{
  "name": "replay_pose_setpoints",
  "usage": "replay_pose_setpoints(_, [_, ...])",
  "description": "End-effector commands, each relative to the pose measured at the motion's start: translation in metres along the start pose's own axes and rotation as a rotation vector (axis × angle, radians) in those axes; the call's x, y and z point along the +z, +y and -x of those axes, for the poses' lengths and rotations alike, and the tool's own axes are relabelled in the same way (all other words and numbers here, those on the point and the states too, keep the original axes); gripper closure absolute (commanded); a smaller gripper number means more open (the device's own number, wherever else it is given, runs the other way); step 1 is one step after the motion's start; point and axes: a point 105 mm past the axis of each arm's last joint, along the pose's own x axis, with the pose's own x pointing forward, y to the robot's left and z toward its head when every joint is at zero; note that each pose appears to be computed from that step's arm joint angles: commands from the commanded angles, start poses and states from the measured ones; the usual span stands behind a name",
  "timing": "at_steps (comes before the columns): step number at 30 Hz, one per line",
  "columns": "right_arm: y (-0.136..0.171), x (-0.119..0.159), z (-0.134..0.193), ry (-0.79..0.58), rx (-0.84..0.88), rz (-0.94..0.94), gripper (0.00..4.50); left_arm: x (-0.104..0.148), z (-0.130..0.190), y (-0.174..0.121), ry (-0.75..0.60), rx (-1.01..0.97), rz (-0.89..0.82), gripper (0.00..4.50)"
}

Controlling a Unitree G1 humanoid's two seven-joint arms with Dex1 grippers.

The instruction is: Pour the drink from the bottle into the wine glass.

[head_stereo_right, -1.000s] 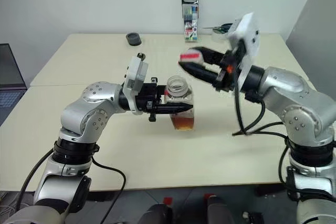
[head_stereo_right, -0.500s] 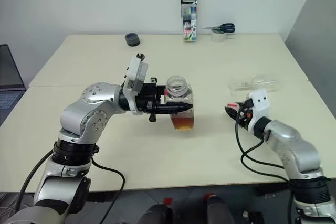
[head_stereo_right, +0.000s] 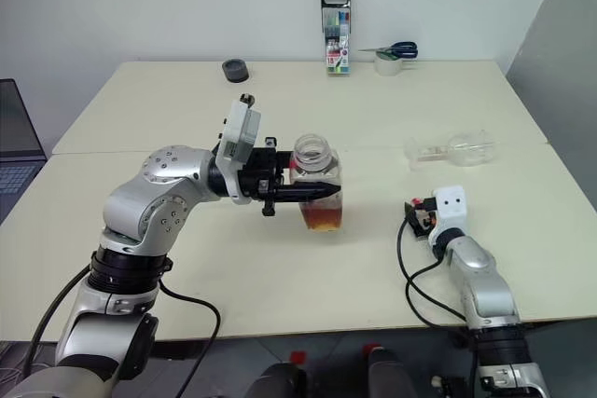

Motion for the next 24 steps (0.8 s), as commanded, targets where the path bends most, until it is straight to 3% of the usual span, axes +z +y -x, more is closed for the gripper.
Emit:
replay_pose_setpoints(1, [-0.001,0.007,0.003,-0.031,0.004,0.026,0.06,0.018,-0.001,-0.007,-0.033,-0.024,-0.075,2.66])
replay_pose_setpoints(5, [0.001,0.018,0.007,-0.07,0.026,0.031,0.06,0.019,0.001,-0.007,-0.033,-0.018,-0.076,2.66])
replay_pose_setpoints(9, [0.008,0.059,0.021,-0.201,0.13,0.15,0.06,0.017,0.004,-0.005,-0.027,0.014,-0.081,2.66])
replay_pose_setpoints(15, [0.049,0.131,0.062,-0.284,0.566,0.159,0.06,0.014,0.024,0.017,0.008,0.148,-0.114,2.66])
replay_pose_setpoints(20, [0.073,0.144,0.102,-0.171,0.876,0.151,0.06,0.017,0.041,0.04,0.021,0.315,-0.165,2.66])
replay_pose_setpoints(24, [0.085,0.172,0.105,-0.222,0.961,0.064,0.06,0.019,0.061,0.062,0.006,0.513,-0.184,2.66])
